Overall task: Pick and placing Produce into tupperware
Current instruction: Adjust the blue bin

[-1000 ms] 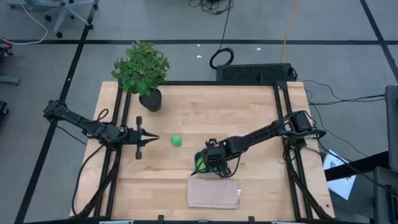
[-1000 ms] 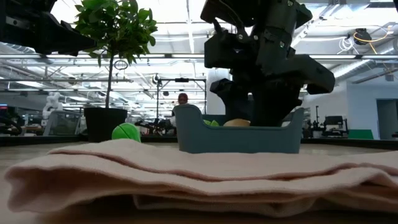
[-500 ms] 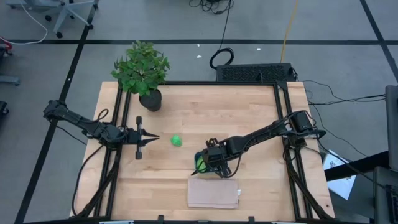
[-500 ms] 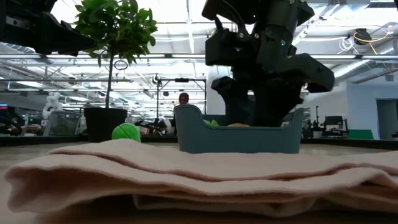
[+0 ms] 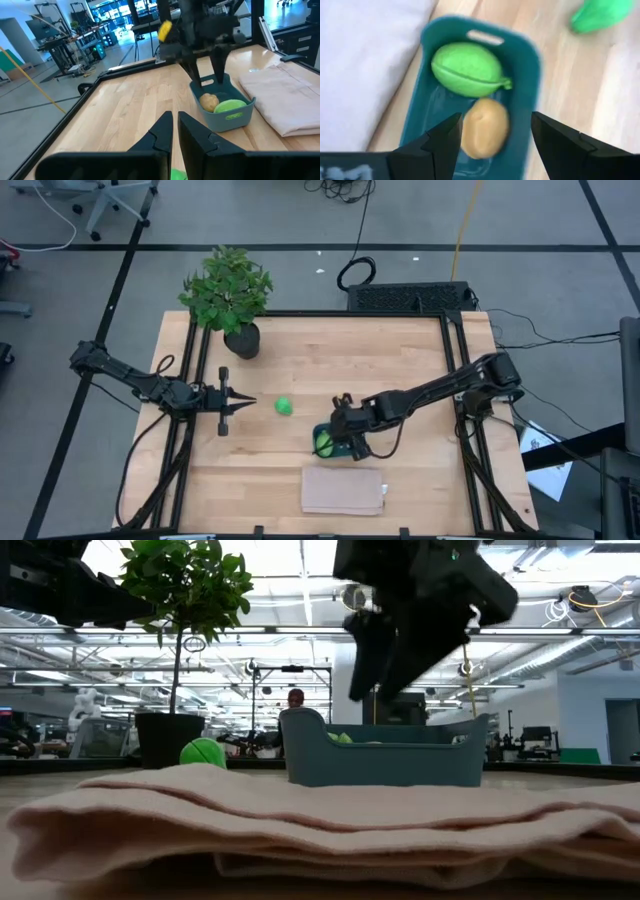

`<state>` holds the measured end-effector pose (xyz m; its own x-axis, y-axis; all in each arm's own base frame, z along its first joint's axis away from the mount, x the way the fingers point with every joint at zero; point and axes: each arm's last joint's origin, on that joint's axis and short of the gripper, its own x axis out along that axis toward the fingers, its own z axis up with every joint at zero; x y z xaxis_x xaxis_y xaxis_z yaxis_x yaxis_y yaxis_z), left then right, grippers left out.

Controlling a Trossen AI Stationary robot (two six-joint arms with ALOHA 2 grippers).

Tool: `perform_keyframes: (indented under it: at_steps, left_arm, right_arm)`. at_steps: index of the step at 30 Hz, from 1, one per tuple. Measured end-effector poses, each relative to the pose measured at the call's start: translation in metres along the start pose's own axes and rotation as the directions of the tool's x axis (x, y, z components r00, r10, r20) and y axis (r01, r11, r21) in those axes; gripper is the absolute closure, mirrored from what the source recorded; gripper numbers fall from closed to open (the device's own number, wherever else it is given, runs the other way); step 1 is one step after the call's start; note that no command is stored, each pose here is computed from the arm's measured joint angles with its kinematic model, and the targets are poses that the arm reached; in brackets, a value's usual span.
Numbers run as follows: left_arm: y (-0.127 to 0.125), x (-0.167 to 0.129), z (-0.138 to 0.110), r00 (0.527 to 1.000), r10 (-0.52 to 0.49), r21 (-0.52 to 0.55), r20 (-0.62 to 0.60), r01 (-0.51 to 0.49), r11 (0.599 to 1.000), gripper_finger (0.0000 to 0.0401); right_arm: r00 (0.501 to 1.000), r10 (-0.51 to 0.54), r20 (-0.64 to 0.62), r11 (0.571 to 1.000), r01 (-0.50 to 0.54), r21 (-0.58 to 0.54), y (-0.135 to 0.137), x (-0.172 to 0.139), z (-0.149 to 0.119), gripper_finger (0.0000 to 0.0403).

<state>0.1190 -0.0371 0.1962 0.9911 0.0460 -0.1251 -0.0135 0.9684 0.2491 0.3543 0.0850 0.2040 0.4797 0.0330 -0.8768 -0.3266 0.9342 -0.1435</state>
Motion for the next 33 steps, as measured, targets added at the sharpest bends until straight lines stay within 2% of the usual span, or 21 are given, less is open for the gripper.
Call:
perform_keyframes:
  at_steps: [4, 7, 10, 16, 18, 27, 33]
  left_arm:
    - [0.000, 0.000, 0.000, 1.000, 0.000, 0.001, 0.000, 0.000, 1.000, 0.0368]
    - [0.000, 0.000, 0.000, 1.000, 0.000, 0.002, -0.001, 0.000, 1.000, 0.0368]
    - [0.000, 0.000, 0.000, 1.000, 0.000, 0.002, -0.001, 0.000, 1.000, 0.0368]
    - [0.000, 0.000, 0.000, 1.000, 0.000, 0.002, -0.002, 0.000, 1.000, 0.0368]
    - [0.000, 0.000, 0.000, 1.000, 0.000, 0.001, -0.002, 0.000, 1.000, 0.0368]
    - [0.000, 0.000, -0.001, 1.000, -0.001, 0.004, -0.008, 0.001, 1.000, 0.0368]
    - [0.000, 0.000, -0.001, 1.000, -0.002, 0.005, -0.012, 0.002, 1.000, 0.0368]
  right_arm:
    - [0.999, -0.006, 0.033, 1.000, 0.006, 0.004, -0.001, -0.010, 0.002, 0.0178]
    - [0.999, -0.006, 0.037, 1.000, 0.006, -0.010, -0.002, -0.011, 0.003, 0.0204]
    - [0.999, -0.008, 0.044, 1.000, 0.009, -0.018, -0.002, -0.011, 0.003, 0.0250]
    - [0.999, -0.019, 0.037, 1.000, 0.020, -0.018, -0.011, -0.010, 0.002, 0.0370]
    - [0.999, -0.024, 0.024, 1.000, 0.025, -0.013, -0.015, -0.010, 0.000, 0.0394]
    - [0.998, -0.039, -0.058, 0.997, 0.042, 0.058, -0.034, 0.005, -0.026, 0.0401]
    - [0.997, -0.046, -0.057, 0.993, 0.052, 0.107, -0.041, 0.006, -0.038, 0.0402]
